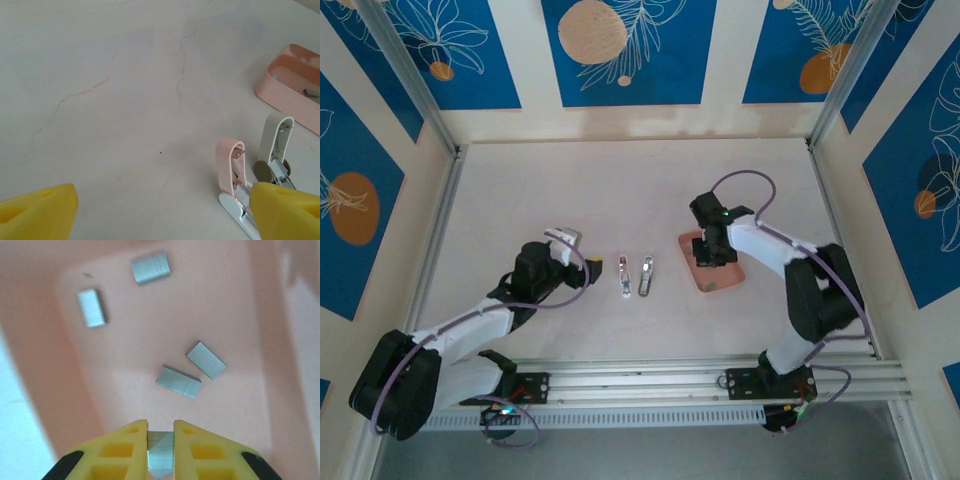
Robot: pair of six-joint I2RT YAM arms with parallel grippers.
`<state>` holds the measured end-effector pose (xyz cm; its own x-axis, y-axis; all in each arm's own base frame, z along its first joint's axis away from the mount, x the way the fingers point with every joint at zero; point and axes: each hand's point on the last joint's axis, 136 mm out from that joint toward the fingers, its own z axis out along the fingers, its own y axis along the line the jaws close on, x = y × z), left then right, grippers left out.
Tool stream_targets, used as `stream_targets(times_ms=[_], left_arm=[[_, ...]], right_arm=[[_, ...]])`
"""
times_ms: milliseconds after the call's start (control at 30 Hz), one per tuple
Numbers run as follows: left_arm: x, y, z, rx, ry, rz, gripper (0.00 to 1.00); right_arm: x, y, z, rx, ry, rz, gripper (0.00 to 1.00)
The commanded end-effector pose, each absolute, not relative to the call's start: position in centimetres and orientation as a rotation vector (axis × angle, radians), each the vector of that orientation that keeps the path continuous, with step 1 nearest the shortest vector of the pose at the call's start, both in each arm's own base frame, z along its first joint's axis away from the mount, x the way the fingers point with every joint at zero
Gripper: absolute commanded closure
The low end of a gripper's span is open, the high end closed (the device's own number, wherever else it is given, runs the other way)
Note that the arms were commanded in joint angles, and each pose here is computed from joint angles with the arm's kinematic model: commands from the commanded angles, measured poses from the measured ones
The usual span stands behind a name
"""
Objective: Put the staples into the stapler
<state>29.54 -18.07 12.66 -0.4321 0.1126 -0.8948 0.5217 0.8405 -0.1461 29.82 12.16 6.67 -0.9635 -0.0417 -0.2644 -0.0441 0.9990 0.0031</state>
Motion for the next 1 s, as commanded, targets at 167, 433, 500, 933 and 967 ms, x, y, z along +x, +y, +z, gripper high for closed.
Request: stream_targets(times_ms=[167,433,500,933,967], left_arm=[[29.5,-18.2,13.8,0.441,1.927,-0.523,0.11],[29.0,-17.7,13.4,0.442,1.911,-0.513,0.11],[28.9,-17.7,13.2,0.437,1.91,-0.518,0.11],[28.6,-16.6,11.8,0.409,1.895,-0.469,0.1],[28.6,-16.5,11.7,0.412,1.895,-0.46,0.1]], right_arm=[[29.8,15.2,11.5,0.038,2.544,0.261,0.83],[28.5,15.3,12.5,0.065,2.502,0.224,0.83],[28.3,15.6,12.6,0.064,2.495,0.217,0.83],[27.0,19.9,13.5,0.044,2.468,0.235,0.83],[26.8,20.3,13.4,0.038,2.472,0.223,0.83]])
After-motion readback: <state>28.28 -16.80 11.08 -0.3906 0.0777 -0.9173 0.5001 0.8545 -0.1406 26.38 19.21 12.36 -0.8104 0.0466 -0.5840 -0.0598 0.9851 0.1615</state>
